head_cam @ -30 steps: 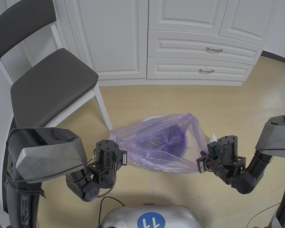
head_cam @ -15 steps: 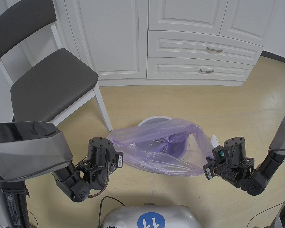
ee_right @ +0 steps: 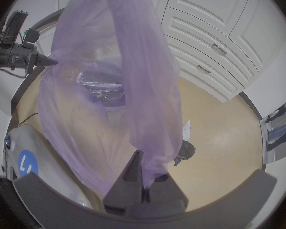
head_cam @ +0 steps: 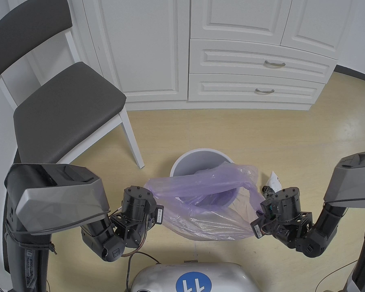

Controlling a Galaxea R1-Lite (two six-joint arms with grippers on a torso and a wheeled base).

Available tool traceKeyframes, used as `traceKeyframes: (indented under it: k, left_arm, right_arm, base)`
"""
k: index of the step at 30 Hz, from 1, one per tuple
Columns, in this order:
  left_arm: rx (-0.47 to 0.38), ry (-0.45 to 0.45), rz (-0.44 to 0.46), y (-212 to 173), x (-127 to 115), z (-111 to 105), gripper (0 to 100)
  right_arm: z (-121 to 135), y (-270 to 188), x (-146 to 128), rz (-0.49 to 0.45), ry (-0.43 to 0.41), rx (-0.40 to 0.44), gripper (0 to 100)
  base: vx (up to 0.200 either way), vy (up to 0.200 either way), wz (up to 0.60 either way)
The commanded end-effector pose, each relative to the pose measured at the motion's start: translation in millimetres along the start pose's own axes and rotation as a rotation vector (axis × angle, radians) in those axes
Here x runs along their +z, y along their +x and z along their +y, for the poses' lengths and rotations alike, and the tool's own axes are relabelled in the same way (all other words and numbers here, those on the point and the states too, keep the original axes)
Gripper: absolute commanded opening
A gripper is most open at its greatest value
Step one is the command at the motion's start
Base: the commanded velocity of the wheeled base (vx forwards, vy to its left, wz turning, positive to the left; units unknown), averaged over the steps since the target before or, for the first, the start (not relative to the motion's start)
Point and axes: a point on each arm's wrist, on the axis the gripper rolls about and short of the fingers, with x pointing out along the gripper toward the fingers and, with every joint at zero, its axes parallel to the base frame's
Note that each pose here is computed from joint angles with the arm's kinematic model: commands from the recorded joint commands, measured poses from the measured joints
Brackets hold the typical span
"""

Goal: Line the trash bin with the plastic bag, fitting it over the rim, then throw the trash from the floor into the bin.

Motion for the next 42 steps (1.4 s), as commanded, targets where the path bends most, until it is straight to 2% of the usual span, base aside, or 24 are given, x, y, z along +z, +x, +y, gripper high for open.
traceKeyframes:
  k: [1, 7, 8, 15, 18, 22, 24, 27, 32, 38, 39, 42]
  left_arm:
    - [0.018, -0.029, 0.003, 22.2, -12.8, -3.5, 0]
    - [0.05, -0.104, -0.102, 37.3, -1.9, -8.9, 0]
    - [0.092, -0.137, -0.164, 41.8, 8.6, -6.1, 0]
    - [0.113, -0.165, -0.222, 27.4, 35.2, 4.6, 0]
    - [0.11, -0.163, -0.223, 24.7, 36.5, 4.2, 0]
    - [0.097, -0.141, -0.195, 22.8, 26.9, -1.1, 0]
    - [0.073, -0.098, -0.133, 35.7, -7.2, -18.5, 0]
    - [0.08, -0.079, -0.102, 45.7, -24.1, -22.1, 0]
    - [0.092, -0.086, -0.104, 47.4, -20.6, -17.3, 0]
    - [0.104, -0.126, -0.164, 38.2, 9.0, -6.9, 0]
    - [0.104, -0.131, -0.174, 34.6, 14.4, -5.3, 0]
    - [0.097, -0.131, -0.183, 22.1, 23.2, -2.9, 0]
  right_arm:
    - [12.1, 25.7, -10.9, 0.022, 0.016, -0.029, 0]
    - [14.5, 38.0, -4.2, -0.037, 0.076, -0.049, 0]
    - [16.8, 39.1, 0.6, -0.066, 0.103, -0.049, 0]
    - [17.2, 38.6, 10.1, -0.118, 0.145, -0.075, 0]
    - [17.1, 38.3, 9.6, -0.122, 0.147, -0.075, 0]
    - [17.5, 39.2, 9.2, -0.124, 0.148, -0.075, 0]
    - [18.8, 41.0, 6.4, -0.114, 0.143, -0.073, 0]
    - [19.8, 42.6, 4.3, -0.117, 0.142, -0.075, 0]
    - [18.3, 46.5, 2.5, -0.116, 0.143, -0.084, 0]
    - [15.3, 41.9, 5.5, -0.142, 0.156, -0.089, 0]
    - [14.2, 39.5, 6.5, -0.147, 0.157, -0.088, 100]
    - [5.4, 25.3, 10.8, -0.154, 0.154, -0.078, 100]
  base:
    - [0.0, 0.0, 0.0]
    - [0.0, 0.0, 0.0]
    - [0.0, 0.0, 0.0]
    - [0.0, 0.0, 0.0]
    - [0.0, 0.0, 0.0]
    - [0.0, 0.0, 0.0]
    - [0.0, 0.0, 0.0]
    - [0.0, 0.0, 0.0]
    - [0.0, 0.0, 0.0]
    - [0.0, 0.0, 0.0]
    - [0.0, 0.0, 0.0]
    - [0.0, 0.0, 0.0]
